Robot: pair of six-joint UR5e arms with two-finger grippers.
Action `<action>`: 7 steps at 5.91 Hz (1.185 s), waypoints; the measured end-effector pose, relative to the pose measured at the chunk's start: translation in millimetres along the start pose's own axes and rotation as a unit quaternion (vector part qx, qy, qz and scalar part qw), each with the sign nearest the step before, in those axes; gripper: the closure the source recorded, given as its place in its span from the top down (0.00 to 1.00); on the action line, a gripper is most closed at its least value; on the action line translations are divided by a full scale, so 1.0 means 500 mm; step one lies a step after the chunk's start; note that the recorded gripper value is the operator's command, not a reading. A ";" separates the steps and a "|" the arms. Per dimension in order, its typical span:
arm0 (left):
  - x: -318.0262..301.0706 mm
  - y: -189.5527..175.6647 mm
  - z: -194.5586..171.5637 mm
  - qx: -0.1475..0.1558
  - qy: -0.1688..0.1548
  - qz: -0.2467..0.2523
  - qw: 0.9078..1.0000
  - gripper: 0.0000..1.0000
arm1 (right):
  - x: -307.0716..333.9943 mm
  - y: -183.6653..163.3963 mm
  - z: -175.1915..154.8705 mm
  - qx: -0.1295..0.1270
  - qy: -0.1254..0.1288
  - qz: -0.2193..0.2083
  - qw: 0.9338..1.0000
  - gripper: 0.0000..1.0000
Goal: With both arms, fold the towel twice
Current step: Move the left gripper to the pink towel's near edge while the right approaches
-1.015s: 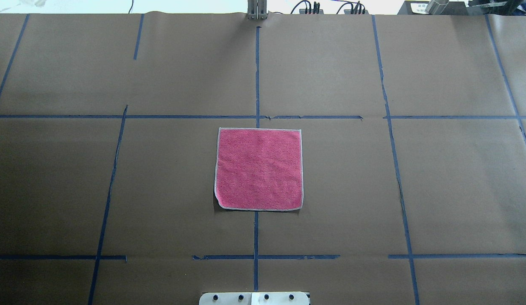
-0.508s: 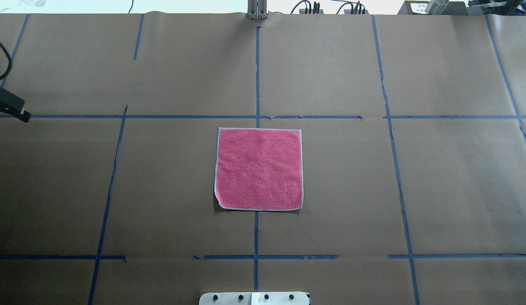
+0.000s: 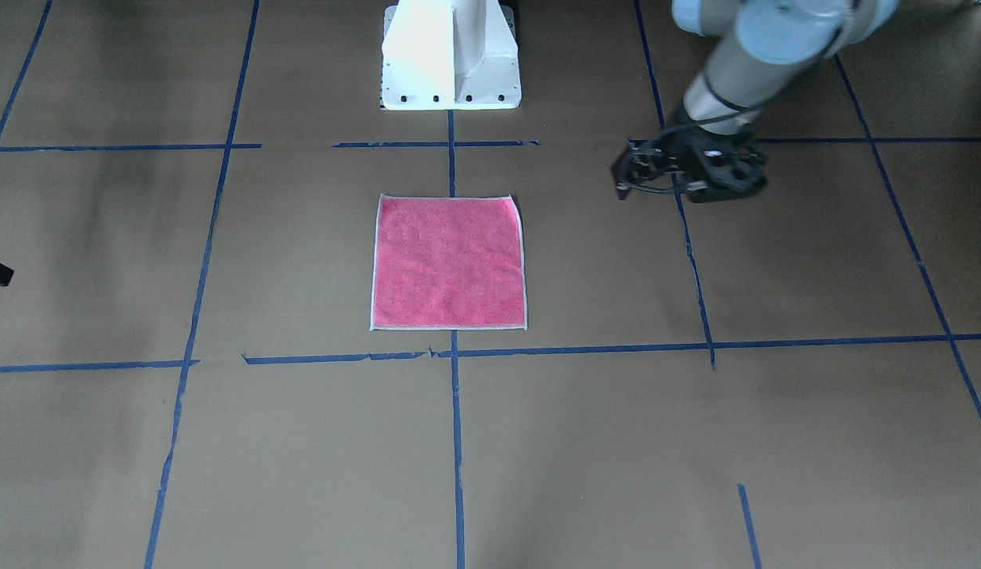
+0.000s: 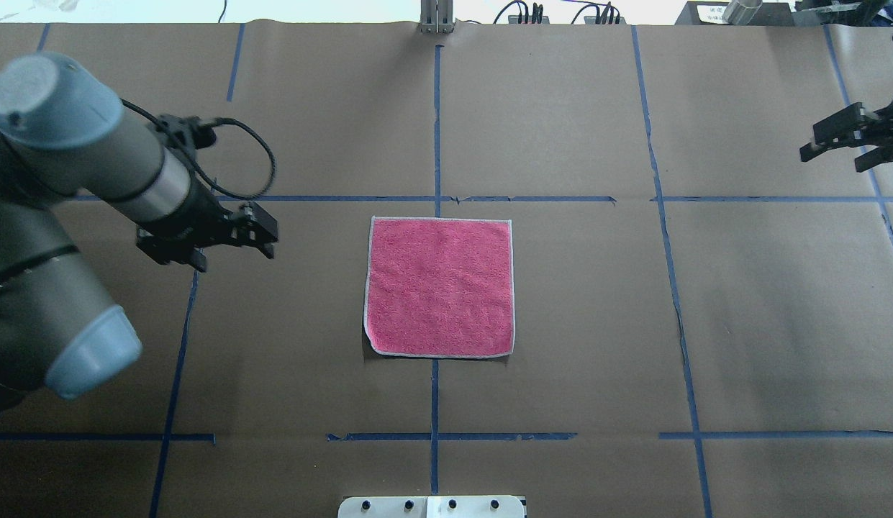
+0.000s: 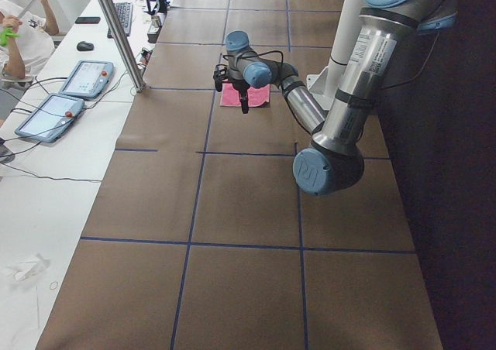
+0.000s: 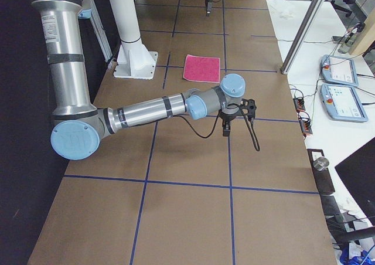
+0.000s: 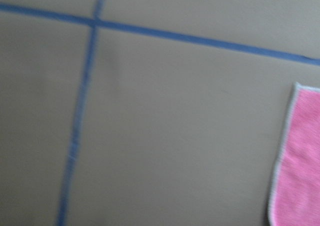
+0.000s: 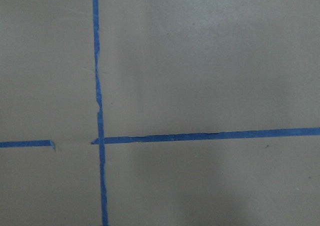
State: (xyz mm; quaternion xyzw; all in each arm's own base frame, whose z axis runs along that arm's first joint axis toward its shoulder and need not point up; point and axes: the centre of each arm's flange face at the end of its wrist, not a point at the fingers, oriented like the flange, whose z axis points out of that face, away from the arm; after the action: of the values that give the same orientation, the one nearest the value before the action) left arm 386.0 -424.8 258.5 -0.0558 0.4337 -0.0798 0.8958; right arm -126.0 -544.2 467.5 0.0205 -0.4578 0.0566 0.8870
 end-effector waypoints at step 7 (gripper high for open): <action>0.212 0.162 0.281 0.002 0.004 -0.047 0.999 0.38 | -0.407 0.149 0.120 0.005 -0.021 0.075 0.997 1.00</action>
State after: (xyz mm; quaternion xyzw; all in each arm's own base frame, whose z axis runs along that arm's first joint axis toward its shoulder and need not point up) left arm 568.9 -361.2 250.4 -0.0734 0.4339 -0.1227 0.8895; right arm -300.4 -492.3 335.5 -0.0081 -0.4762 0.1247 0.8704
